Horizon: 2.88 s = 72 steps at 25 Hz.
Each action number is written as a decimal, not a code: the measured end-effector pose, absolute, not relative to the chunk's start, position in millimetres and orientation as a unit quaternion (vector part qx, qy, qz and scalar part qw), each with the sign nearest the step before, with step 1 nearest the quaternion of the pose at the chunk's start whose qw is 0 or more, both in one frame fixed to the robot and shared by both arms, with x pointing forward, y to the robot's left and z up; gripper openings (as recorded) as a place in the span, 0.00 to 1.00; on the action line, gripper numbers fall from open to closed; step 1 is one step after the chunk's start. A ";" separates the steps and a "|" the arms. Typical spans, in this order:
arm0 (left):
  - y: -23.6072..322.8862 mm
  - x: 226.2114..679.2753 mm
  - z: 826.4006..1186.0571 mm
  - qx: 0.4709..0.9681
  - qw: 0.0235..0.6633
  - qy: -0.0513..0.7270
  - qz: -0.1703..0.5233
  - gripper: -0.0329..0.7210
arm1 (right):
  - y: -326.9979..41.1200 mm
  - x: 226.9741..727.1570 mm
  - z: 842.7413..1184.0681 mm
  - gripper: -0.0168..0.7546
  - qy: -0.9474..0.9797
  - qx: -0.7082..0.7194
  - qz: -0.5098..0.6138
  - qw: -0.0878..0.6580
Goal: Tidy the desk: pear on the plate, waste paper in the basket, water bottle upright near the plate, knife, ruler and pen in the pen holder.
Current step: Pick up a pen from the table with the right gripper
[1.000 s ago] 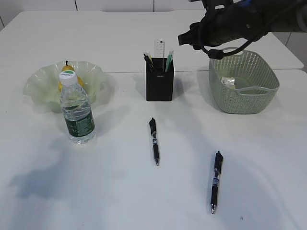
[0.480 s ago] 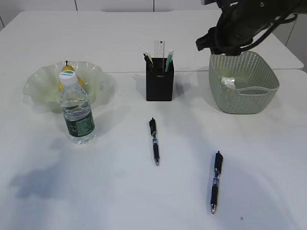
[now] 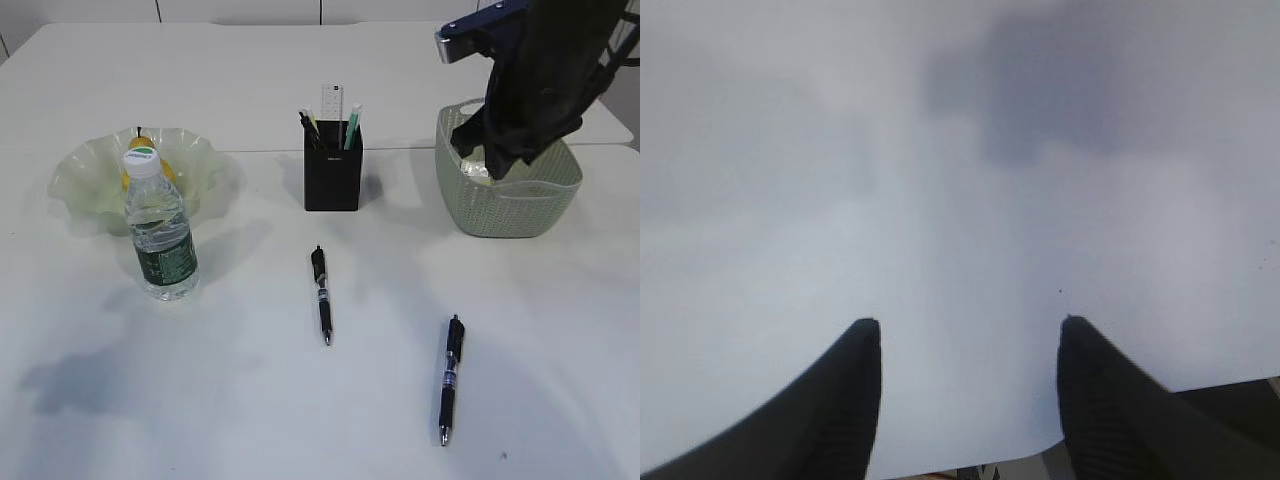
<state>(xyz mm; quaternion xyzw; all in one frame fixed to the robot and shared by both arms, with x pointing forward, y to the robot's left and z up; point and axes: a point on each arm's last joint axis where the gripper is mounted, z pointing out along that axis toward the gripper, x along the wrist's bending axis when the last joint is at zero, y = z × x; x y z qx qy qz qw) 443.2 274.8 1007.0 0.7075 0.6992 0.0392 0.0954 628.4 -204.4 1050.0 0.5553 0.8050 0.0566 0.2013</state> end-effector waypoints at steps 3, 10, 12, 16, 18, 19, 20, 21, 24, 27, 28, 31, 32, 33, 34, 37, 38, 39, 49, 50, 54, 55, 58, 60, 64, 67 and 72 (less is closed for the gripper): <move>274.8 443.2 1007.0 0.707 0.095 0.699 0.039 0.57 | -203.7 618.3 1058.8 0.36 0.808 0.560 0.057 0.175; 274.8 443.2 1007.0 0.707 0.095 0.699 0.039 0.57 | -196.9 598.4 1064.6 0.34 0.801 0.586 0.074 0.097; 274.8 443.2 1007.0 0.707 0.095 0.699 0.039 0.57 | -194.2 592.6 1052.7 0.34 0.800 0.592 0.070 0.064; 274.8 443.2 1007.0 0.707 0.095 0.699 0.039 0.57 | -194.4 573.3 1016.0 0.35 0.798 0.602 0.031 -0.002; 274.8 443.2 1007.0 0.707 0.095 0.699 0.039 0.57 | -194.2 563.2 998.4 0.40 0.792 0.609 0.019 -0.032; 274.8 443.2 1007.0 0.707 0.095 0.699 0.039 0.57 | -193.6 558.8 990.1 0.42 0.789 0.613 0.020 -0.044; 274.8 443.2 1007.0 0.707 0.095 0.699 0.039 0.57 | -192.1 554.7 983.0 0.46 0.780 0.622 0.024 -0.059; 274.8 443.2 1007.0 0.707 0.095 0.699 0.039 0.56 | -190.1 552.7 978.0 0.48 0.767 0.637 0.034 -0.068; 274.8 443.2 1007.0 0.707 0.095 0.699 0.039 0.56 | -186.4 551.6 967.8 0.50 0.714 0.693 0.062 -0.077; 274.8 443.2 1007.0 0.707 0.095 0.699 0.039 0.56 | -185.1 556.9 967.7 0.50 0.666 0.738 0.085 -0.066; 274.8 443.2 1007.0 0.707 0.095 0.699 0.039 0.56 | -184.9 558.3 967.8 0.50 0.652 0.750 0.090 -0.063; 274.8 443.2 1007.0 0.707 0.095 0.699 0.039 0.56 | -185.3 561.1 967.9 0.50 0.618 0.778 0.098 -0.056; 274.8 443.2 1007.0 0.707 0.095 0.699 0.039 0.56 | -186.0 562.0 966.5 0.50 0.611 0.784 0.096 -0.052; 274.8 443.2 1007.0 0.707 0.095 0.699 0.039 0.56 | -186.6 562.5 964.2 0.50 0.603 0.791 0.090 -0.050; 274.8 443.4 1007.0 0.707 0.096 0.699 0.040 0.56 | -187.3 563.4 961.1 0.50 0.597 0.796 0.084 -0.047; 274.8 444.0 1007.1 0.707 0.099 0.699 0.042 0.56 | -188.4 565.3 951.6 0.50 0.593 0.801 0.069 -0.044; 274.8 444.3 1007.2 0.707 0.100 0.699 0.043 0.56 | -188.3 566.0 949.1 0.50 0.592 0.802 0.067 -0.044; 274.7 444.8 1007.3 0.707 0.102 0.699 0.045 0.56 | -188.4 566.7 947.7 0.50 0.592 0.802 0.067 -0.043; 274.6 446.6 1007.7 0.706 0.109 0.698 0.052 0.55 | -186.9 572.3 923.4 0.50 0.574 0.816 0.049 -0.049; 274.6 446.8 1007.8 0.705 0.110 0.698 0.052 0.55 | -186.7 573.1 922.8 0.50 0.573 0.817 0.052 -0.047; 274.6 447.9 1008.0 0.705 0.115 0.698 0.056 0.55 | -186.1 576.0 919.8 0.50 0.567 0.821 0.057 -0.045; 274.6 447.9 1008.0 0.705 0.115 0.698 0.057 0.55 | -185.8 576.9 918.5 0.50 0.567 0.821 0.057 -0.045; 274.6 448.3 1008.1 0.705 0.116 0.698 0.058 0.55 | -184.3 581.8 916.7 0.50 0.566 0.821 0.058 -0.044; 274.5 448.4 1008.2 0.704 0.117 0.698 0.059 0.55 | -183.5 584.7 913.7 0.50 0.565 0.822 0.056 -0.045; 274.5 448.6 1008.2 0.704 0.118 0.698 0.059 0.55 | -182.1 589.1 908.6 0.50 0.565 0.822 0.053 -0.046; 274.5 448.8 1008.2 0.704 0.119 0.697 0.060 0.55 | -182.0 589.6 904.4 0.50 0.565 0.822 0.047 -0.048; 274.5 449.1 1008.3 0.704 0.120 0.697 0.061 0.55 | -182.1 589.5 897.8 0.50 0.565 0.823 0.037 -0.051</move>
